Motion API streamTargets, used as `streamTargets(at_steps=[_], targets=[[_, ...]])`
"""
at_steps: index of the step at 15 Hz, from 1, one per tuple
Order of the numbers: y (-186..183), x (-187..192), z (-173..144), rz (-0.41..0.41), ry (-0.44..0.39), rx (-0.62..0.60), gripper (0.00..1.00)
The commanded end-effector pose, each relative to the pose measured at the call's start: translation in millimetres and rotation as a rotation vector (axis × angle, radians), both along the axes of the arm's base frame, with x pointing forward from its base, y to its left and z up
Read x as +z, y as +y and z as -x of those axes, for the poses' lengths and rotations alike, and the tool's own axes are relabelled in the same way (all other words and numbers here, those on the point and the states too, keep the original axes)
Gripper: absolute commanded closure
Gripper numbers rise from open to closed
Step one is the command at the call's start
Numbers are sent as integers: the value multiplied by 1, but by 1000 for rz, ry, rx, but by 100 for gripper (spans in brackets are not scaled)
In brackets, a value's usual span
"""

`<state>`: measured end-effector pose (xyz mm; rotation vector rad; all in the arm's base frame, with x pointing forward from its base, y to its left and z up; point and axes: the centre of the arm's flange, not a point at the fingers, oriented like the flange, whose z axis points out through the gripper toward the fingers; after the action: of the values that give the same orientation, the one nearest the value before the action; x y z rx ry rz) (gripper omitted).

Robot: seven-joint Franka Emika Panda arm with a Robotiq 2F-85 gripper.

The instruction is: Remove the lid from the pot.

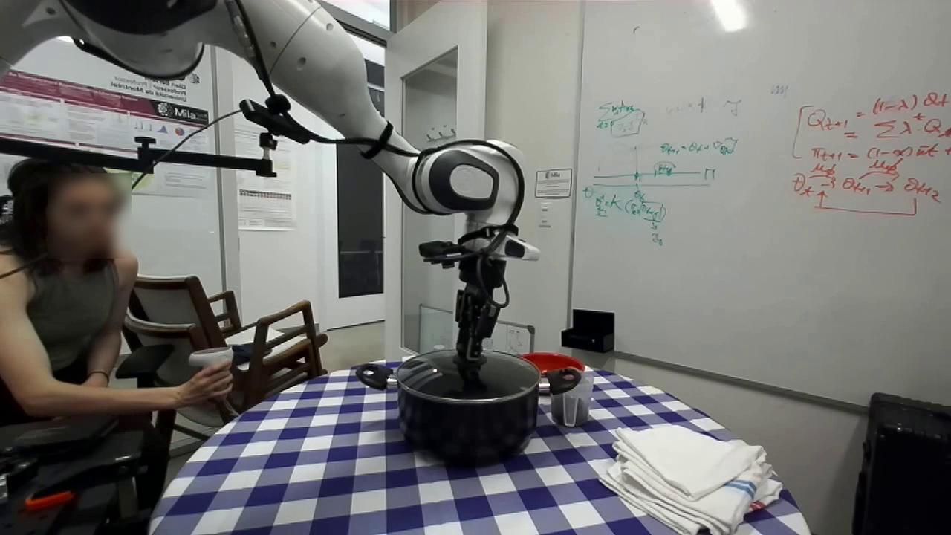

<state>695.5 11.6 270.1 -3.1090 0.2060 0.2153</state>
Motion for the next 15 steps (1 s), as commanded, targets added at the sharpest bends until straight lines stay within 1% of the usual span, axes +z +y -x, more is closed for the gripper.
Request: streamTargets(at_steps=[1,5,7,9,11,13,15], targets=[[-7,38,8,11,-34,-7,75],[-14,83,22,11,-67,-3,75],[-22,111,35,15,-91,-10,75],[-36,133,51,30,-97,-30,75],[-57,144,69,39,-89,-62,75],[-83,147,90,21,-73,-105,75],[-109,141,111,3,-51,-150,75]])
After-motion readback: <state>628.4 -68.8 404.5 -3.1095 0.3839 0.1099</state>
